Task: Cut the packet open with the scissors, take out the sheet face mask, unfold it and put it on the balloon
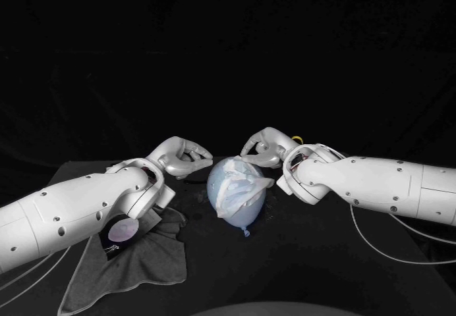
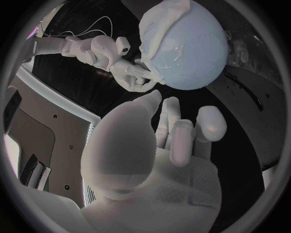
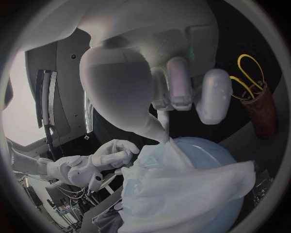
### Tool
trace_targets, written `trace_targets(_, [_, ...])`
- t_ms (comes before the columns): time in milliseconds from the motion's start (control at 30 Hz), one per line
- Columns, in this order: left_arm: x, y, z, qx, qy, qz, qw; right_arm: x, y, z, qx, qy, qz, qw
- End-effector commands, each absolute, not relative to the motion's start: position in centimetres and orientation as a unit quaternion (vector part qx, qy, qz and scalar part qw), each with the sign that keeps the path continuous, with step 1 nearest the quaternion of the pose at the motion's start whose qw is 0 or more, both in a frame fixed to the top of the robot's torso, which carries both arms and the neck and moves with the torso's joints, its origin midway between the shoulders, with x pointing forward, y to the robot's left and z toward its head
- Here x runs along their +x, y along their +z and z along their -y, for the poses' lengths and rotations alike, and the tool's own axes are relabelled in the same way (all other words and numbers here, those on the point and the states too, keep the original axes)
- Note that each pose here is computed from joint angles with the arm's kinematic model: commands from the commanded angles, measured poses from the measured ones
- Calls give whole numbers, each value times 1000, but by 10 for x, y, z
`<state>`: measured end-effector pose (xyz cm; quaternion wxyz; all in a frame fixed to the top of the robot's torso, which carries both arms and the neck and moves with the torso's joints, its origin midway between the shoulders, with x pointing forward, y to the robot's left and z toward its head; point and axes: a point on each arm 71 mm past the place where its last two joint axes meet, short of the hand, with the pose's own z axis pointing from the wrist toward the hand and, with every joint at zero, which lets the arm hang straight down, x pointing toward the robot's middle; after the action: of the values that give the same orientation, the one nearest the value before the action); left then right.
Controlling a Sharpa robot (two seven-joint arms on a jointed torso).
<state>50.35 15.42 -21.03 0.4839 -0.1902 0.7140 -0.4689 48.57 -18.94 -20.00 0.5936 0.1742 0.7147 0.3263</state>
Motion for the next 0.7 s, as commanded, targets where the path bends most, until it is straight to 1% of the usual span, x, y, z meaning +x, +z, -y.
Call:
trace_targets(33, [503, -209, -153, -192, -475, -713, 479, 486, -194, 192, 176, 336, -684, 623])
trace_targets(267, [503, -209, -153, -194, -475, -712, 479, 491, -193, 199, 184, 328, -670, 640])
trace_targets(467, [503, -209, -154, -195, -475, -712, 480, 494, -193, 205, 181, 321, -670, 644])
trace_targets(533, [503, -209, -154, -195, -475, -711, 480, 493, -195, 205, 171, 317, -681, 637])
trace_targets(700, [503, -209, -154, -195, -475, -712, 479, 490, -201, 205, 167, 315, -720, 595])
